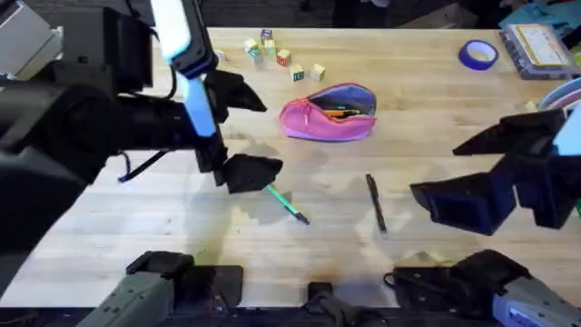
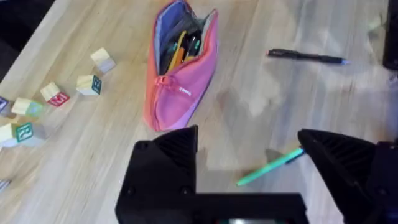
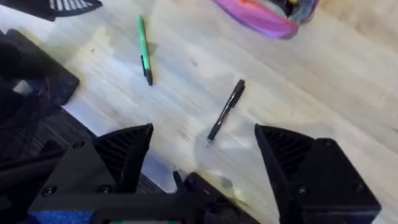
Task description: Unzip the bag, pick up the pens from the table one at a time and place them inside, then zip the bag closed.
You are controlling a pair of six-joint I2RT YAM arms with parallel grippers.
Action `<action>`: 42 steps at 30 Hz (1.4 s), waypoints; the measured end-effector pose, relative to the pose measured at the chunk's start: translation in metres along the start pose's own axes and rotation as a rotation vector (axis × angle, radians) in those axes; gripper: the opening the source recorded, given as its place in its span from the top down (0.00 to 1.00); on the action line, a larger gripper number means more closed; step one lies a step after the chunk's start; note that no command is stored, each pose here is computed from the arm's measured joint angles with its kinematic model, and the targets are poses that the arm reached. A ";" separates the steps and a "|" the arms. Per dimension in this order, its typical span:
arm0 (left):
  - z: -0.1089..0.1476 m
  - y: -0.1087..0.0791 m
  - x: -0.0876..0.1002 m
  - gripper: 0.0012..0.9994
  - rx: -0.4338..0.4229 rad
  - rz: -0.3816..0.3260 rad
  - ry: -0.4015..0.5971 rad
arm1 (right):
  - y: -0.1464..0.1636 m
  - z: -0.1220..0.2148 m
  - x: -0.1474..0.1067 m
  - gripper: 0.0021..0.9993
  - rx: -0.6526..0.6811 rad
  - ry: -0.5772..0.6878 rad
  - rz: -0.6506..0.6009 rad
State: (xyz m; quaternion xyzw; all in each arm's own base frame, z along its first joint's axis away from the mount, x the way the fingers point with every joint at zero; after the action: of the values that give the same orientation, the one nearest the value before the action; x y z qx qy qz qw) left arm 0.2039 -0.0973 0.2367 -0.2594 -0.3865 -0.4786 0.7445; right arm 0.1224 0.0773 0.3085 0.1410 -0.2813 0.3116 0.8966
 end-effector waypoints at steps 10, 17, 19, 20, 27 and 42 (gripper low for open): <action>0.032 -0.023 -0.001 0.01 0.165 -0.073 0.054 | -0.001 -0.006 0.000 0.00 0.010 0.038 -0.112; 0.032 -0.023 -0.002 0.01 0.168 -0.071 0.060 | -0.019 -0.020 -0.004 0.00 -0.118 0.064 -0.225; 0.032 -0.023 -0.002 0.01 0.168 -0.071 0.060 | -0.022 -0.029 -0.006 0.00 -0.131 0.067 -0.249; 0.032 -0.023 -0.002 0.01 0.168 -0.071 0.060 | -0.024 -0.035 -0.008 0.00 -0.136 0.069 -0.262; 0.032 -0.023 -0.002 0.01 0.168 -0.071 0.060 | -0.034 -0.085 -0.026 0.00 -0.178 0.096 -0.332; 0.032 -0.023 -0.002 0.01 0.168 -0.071 0.060 | -0.016 -0.155 -0.047 0.00 -0.212 0.222 -0.340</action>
State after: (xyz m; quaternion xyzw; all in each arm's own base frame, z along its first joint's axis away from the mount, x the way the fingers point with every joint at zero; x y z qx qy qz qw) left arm 0.1723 -0.0816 0.2537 -0.1678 -0.4115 -0.4780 0.7576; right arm 0.1673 0.1088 0.1549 0.0563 -0.1843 0.1381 0.9715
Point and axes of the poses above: each hand's point on the last joint's axis, 136 mm out from that joint toward the fingers, its own z axis back along the fingers, its own y axis along the line the jaws close on, x = y × z, the point moved 6 cm from there along z, back along the fingers, and after that the axes turned 7 degrees about z, right-handed, at the moved point
